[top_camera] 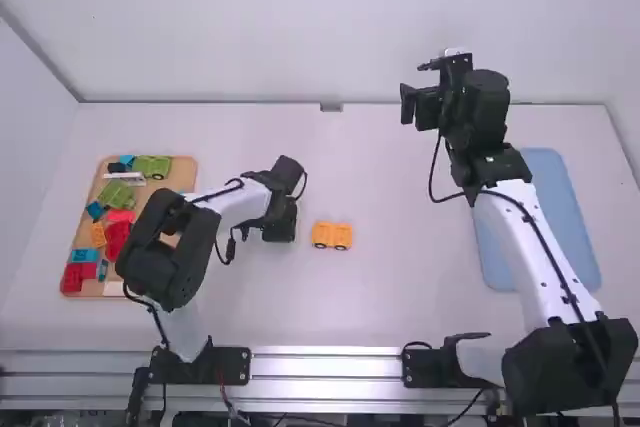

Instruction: Assemble lego blocks to make yellow taxi

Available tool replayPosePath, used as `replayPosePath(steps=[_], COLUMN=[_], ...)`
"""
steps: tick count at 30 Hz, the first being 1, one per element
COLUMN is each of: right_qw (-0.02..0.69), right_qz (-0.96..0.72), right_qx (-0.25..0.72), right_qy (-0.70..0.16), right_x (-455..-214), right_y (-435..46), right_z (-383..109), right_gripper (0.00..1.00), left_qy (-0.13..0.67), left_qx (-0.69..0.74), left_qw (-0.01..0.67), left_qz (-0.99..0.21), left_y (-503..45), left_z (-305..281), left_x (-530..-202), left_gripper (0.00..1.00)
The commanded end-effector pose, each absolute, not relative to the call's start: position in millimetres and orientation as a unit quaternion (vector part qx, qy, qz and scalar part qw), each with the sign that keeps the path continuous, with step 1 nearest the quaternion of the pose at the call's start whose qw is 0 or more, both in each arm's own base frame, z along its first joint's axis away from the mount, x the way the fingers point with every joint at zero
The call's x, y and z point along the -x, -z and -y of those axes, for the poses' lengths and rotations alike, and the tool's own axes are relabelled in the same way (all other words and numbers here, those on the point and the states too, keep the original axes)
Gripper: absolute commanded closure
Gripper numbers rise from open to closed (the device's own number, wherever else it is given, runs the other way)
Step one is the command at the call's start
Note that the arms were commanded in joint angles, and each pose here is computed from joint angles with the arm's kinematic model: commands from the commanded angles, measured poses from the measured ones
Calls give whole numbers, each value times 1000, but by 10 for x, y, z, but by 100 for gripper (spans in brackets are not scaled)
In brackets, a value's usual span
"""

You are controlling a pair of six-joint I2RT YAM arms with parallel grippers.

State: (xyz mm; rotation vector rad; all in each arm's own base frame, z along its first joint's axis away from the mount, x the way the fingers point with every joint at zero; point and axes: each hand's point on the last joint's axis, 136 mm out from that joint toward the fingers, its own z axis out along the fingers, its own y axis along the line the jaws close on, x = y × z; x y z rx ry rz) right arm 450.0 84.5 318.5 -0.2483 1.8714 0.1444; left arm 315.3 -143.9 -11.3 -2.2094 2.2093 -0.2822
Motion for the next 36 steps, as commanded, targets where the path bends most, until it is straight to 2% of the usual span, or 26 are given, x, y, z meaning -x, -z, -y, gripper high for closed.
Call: replayPosePath(steps=[1,3,5,7,12,15,17,18,19,27,31,36], right_qw=[579,575,569,559,536,533,534,536,536,536,533,517], right_qz=[-806,-809,-813,-819,-808,-803,-803,-802,-801,-801,-803,-812], right_qx=[105,106,106,113,231,250,250,250,250,251,251,252], right_qy=[-62,-62,-62,-65,-82,-90,-90,-90,-90,-91,-92,-96], right_x=[-4516,-4509,-4496,-4470,-4320,-4290,-4293,-4296,-4299,-4294,-4286,-4238], right_y=[-3119,-3099,-3064,-3011,-2891,-2880,-2885,-2893,-2898,-2895,-2880,-2805], right_z=[-850,-850,-848,-864,-1115,-1169,-1168,-1170,-1168,-1175,-1172,-1178], right_gripper=[2,2,2,2,2,2,2,2,2,2,2,2], left_qy=[98,118,123,121,109,101,103,100,99,92,85,103], left_qx=[684,666,662,663,652,654,653,655,658,661,641,529], left_qw=[-9,-9,-3,7,10,4,0,-1,-1,-4,-1,27], left_qz=[-723,-736,-740,-739,-750,-750,-750,-749,-747,-745,-763,-842], left_y=[118,29,-12,-72,-201,-223,-225,-221,-219,-233,-481,-1087], left_z=[1481,1547,1552,1534,1508,1500,1519,1506,1502,1486,1382,1282], left_x=[-3143,-3213,-3249,-3292,-3292,-3260,-3250,-3240,-3238,-3206,-3244,-3455], left_gripper=[87,92,91,87,75,37,21,3,1,1,1,1])
